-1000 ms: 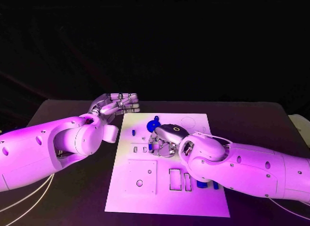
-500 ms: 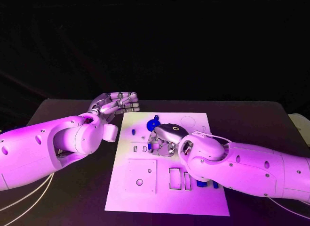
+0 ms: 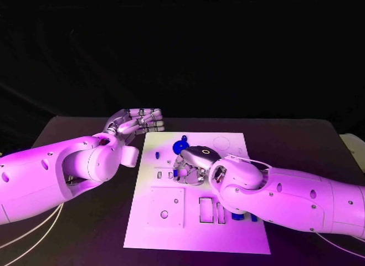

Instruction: Assemble the parts on the task board

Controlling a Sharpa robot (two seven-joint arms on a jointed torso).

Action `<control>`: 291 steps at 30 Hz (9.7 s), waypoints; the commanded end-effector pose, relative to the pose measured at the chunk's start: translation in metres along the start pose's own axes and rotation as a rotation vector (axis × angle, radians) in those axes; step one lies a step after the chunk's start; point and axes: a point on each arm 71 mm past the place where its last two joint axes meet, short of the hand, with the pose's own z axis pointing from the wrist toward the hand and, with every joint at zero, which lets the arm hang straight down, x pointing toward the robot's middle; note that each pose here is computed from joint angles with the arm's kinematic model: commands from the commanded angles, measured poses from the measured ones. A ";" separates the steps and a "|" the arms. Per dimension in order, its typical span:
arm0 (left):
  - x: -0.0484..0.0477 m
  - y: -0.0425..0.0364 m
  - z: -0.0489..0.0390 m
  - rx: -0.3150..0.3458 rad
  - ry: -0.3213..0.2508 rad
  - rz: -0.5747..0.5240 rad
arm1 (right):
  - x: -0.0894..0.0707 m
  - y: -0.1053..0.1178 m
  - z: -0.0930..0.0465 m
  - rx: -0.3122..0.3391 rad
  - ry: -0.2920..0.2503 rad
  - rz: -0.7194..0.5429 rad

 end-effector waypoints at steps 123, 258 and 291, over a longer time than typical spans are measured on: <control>0.0480 0.0487 0.0241 -0.675 0.441 1.146 | -0.109 -0.138 -0.100 0.218 -0.329 0.454; 0.0711 0.0609 0.0411 -0.728 0.530 1.168 | -0.099 -0.131 -0.091 0.208 -0.287 0.442; 0.0603 0.0591 0.0388 -0.702 0.439 1.120 | -0.097 -0.133 -0.092 0.213 -0.286 0.443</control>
